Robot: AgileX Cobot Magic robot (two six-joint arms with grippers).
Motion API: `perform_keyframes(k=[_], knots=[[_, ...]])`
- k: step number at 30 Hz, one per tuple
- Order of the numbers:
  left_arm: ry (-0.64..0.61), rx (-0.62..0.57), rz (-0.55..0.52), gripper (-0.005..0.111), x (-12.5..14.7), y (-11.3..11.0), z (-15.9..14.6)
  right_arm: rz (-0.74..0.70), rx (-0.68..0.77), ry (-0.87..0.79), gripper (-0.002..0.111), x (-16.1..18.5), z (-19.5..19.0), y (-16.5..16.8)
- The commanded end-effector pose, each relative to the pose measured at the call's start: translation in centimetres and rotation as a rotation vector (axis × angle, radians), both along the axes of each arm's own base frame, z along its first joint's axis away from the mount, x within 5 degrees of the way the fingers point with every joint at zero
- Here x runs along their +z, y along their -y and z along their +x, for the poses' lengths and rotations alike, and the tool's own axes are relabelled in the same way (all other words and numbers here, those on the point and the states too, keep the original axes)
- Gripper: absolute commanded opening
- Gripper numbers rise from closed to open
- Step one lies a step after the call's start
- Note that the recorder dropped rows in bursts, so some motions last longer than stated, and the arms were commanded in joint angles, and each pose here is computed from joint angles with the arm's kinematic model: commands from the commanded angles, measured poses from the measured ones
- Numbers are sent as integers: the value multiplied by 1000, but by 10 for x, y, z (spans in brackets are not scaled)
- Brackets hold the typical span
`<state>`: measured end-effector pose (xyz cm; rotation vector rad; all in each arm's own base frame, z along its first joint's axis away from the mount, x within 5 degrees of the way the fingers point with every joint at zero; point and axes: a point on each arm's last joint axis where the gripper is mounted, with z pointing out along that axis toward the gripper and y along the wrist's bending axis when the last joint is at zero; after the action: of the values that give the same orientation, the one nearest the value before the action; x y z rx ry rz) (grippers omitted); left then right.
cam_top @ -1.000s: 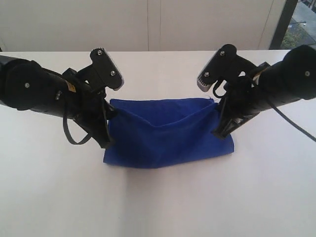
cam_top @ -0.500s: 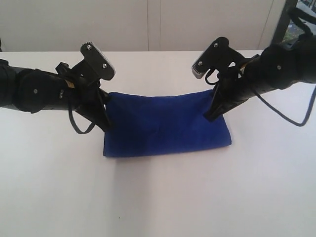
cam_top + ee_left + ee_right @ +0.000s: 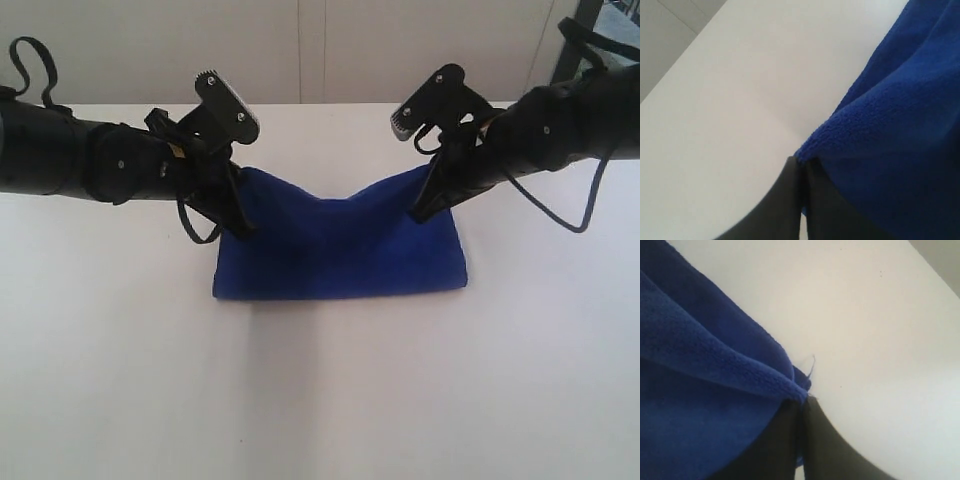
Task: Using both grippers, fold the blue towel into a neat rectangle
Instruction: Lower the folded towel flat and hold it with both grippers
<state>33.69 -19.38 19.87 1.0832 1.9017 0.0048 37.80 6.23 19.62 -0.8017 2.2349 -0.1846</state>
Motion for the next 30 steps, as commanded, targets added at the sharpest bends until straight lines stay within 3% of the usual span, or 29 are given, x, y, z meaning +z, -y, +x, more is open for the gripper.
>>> perform_keyframes(k=[1, 24, 27, 30], knots=[[9, 15, -9, 0, -4, 1, 8, 9, -19, 34, 0, -2, 8, 5], [78, 66, -54, 0, -15, -2, 22, 34, -19, 105, 0, -24, 22, 2], [76, 66, -53, 6, -16, -2, 22, 34, -19, 102, 1, -25, 22, 2], [64, 64, -48, 20, -17, -2, 21, 35, -19, 109, 8, -24, 22, 2]])
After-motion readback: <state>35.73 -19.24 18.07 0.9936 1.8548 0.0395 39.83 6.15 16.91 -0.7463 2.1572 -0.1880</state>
